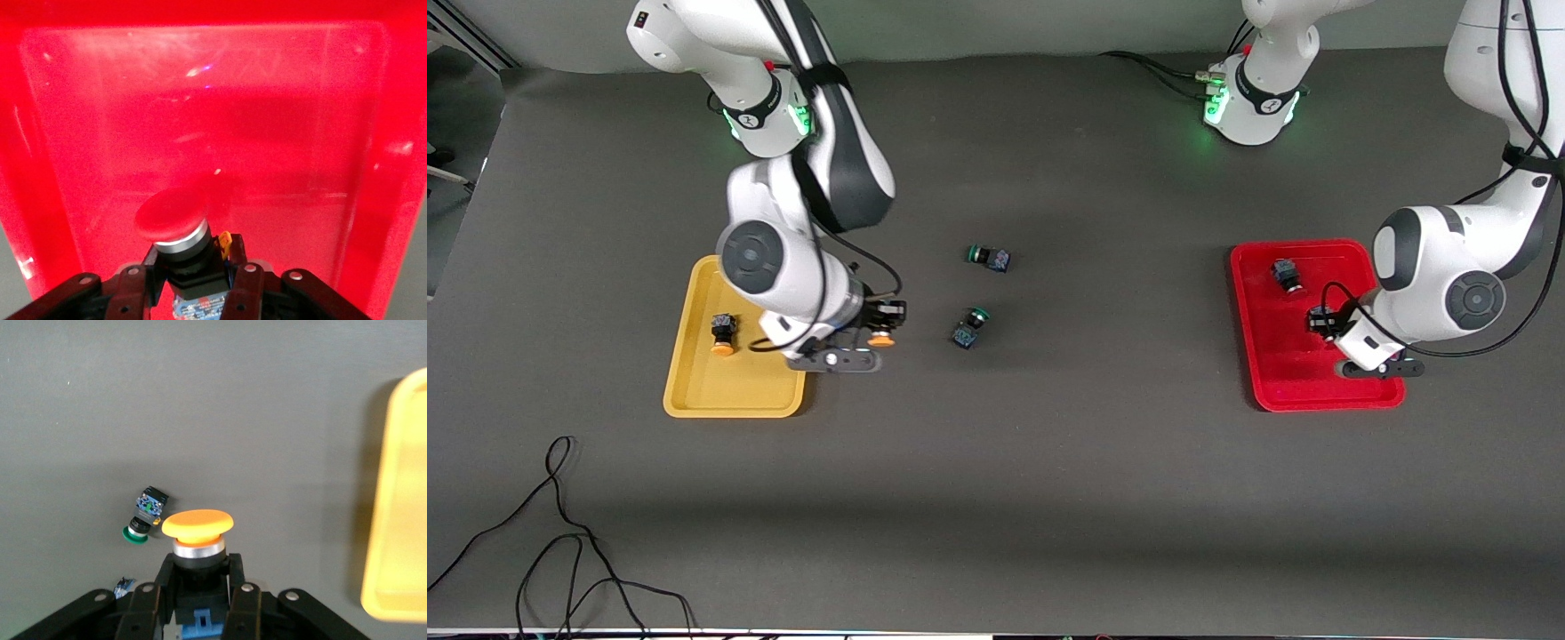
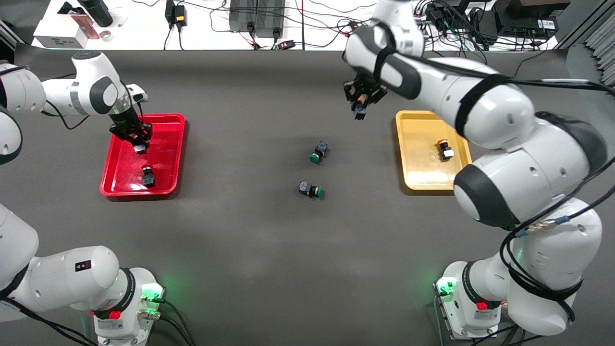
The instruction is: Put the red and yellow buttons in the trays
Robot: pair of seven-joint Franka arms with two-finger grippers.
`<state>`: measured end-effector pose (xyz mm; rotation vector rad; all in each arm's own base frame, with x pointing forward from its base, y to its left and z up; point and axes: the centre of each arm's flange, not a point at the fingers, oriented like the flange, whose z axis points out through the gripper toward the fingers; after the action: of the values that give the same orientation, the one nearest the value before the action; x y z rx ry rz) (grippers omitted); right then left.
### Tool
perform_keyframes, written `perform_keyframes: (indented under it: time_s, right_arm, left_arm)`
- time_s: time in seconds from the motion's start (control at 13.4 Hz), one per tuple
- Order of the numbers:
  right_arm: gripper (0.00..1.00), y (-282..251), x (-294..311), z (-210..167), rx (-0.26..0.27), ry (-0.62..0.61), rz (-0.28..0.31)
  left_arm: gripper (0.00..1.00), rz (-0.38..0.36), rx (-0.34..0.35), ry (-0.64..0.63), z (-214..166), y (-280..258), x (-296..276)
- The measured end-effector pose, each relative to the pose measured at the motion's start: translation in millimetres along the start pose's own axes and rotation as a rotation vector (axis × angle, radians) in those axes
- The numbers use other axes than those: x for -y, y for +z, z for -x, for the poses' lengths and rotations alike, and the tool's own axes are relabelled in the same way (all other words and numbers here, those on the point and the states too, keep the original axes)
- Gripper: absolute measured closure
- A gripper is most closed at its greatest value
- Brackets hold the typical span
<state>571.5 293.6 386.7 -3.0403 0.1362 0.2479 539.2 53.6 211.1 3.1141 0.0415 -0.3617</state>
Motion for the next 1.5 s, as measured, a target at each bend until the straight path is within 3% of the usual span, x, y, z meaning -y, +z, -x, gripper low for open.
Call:
perform_keyframes:
  time_s: [0.07, 0.15, 0.3, 0.45, 0.52, 0.82, 1.05, 1.27, 1.35, 1.5]
  right_arm:
    - [0.66, -9.9, -17.3, -3.8, 0.000, 0.020, 0.020]
    - [0.66, -15.5, -37.5, -7.5, -0.001, 0.037, 0.051]
    - [0.66, -20.6, -87.8, -11.6, 0.007, 0.054, 0.086]
    - [0.66, -18.9, -153.8, -13.3, 0.020, 0.038, 0.060]
    - [0.66, -9.9, -186.1, -13.3, 0.008, 0.021, 0.046]
    - [0.66, 72.1, -250.5, 3.0, -0.076, -0.012, 0.077]
    - [0.66, 124.0, -238.3, 10.8, -0.053, -0.031, 0.044]
    - [0.66, 153.3, -243.2, 6.9, -0.044, -0.045, 0.068]
    - [0.62, 154.9, -243.6, 5.6, -0.045, -0.044, 0.077]
    - [0.41, 151.3, -240.8, 2.2, -0.055, -0.046, 0.076]
  left_arm:
    - [0.58, 0.002, 0.001, 0.005, -0.3, 3.0, 1.0]
    - [0.51, 0.003, 0.001, 0.010, -0.6, 4.1, 0.9]
    - [0.30, 0.002, -0.005, 0.011, -1.9, 0.8, 2.0]
    - [0.06, -0.004, 0.007, 0.008, -2.4, -15.1, 4.2]
    - [0.00, -0.011, 0.027, 0.008, -3.3, -34.1, 4.4]
    - [0.00, -0.052, 0.059, 0.030, 1.9, -173.5, -17.9]
    - [0.00, -0.082, -0.025, 0.066, 22.1, -268.6, -50.2]
    - [0.00, -0.077, -0.078, 0.069, 54.1, -314.7, -65.4]
    - [0.00, -0.079, -0.090, 0.067, 60.1, -322.7, -66.4]
    - [0.00, -0.078, -0.107, 0.065, 66.7, -331.0, -67.7]
